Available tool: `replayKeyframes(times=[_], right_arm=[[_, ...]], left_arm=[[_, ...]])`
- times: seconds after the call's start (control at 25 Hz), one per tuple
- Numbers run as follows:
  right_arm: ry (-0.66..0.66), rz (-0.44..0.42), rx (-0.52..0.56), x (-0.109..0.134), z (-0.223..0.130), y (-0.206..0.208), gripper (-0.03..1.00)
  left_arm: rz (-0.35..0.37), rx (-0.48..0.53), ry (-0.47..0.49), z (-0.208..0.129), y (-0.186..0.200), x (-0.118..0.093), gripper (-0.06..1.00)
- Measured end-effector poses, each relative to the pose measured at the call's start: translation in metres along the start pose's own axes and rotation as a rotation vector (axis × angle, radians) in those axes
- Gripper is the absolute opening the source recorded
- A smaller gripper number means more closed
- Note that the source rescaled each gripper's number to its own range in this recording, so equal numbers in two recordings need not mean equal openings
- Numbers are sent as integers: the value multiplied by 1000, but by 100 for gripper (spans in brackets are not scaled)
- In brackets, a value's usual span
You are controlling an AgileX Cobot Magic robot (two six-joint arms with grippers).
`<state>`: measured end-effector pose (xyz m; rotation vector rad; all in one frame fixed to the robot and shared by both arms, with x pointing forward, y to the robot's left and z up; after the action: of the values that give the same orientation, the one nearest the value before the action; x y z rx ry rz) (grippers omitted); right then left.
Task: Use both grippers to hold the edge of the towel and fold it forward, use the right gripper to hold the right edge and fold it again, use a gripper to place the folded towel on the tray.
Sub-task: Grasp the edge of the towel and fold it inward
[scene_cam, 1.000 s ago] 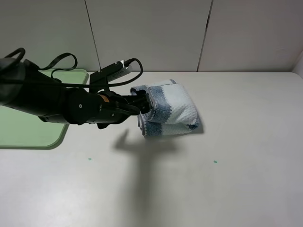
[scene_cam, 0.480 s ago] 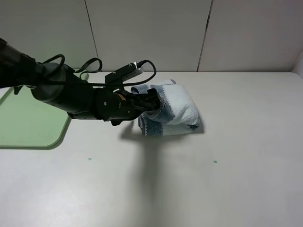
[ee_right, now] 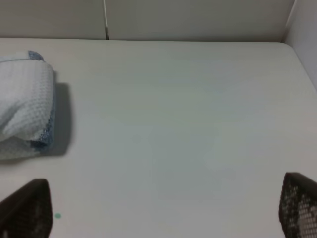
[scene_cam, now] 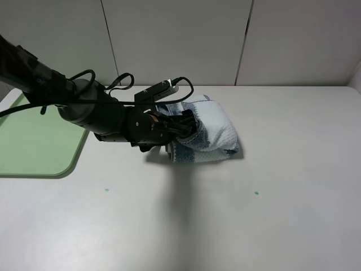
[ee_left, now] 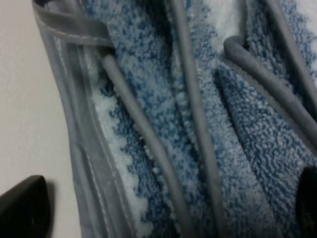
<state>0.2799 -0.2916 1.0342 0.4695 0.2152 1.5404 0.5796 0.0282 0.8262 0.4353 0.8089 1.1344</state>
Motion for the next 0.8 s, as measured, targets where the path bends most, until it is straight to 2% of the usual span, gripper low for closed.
replayKeyframes(times=[0.16, 0.24, 0.44, 0.68, 0.8], right_arm=[[0, 1, 0, 0, 0, 0, 100], [0, 1, 0, 0, 0, 0, 100], [0, 1, 0, 0, 0, 0, 100], [0, 1, 0, 0, 0, 0, 100], [0, 1, 0, 0, 0, 0, 100]], left_arm=[[1, 6, 1, -1, 0, 0, 90], [2, 11, 2, -2, 0, 1, 82], [3, 13, 36, -2, 0, 0, 53], [3, 14, 43, -2, 0, 1, 10], [3, 14, 44, -2, 0, 1, 4]])
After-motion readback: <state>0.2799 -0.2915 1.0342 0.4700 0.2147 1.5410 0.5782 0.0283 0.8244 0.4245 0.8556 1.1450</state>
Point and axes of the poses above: a point on each arm's last joint axis where the gripper is mounted, y pointing back along that axis away from the gripper, x along the wrist's bending axis when the last joint is at zero, z = x × y, the point moved 5 cm from there along -y, pointing out along that axis toward the gripper, and after that the axes turned 12 degrees about -y, right-handed, at the moved point
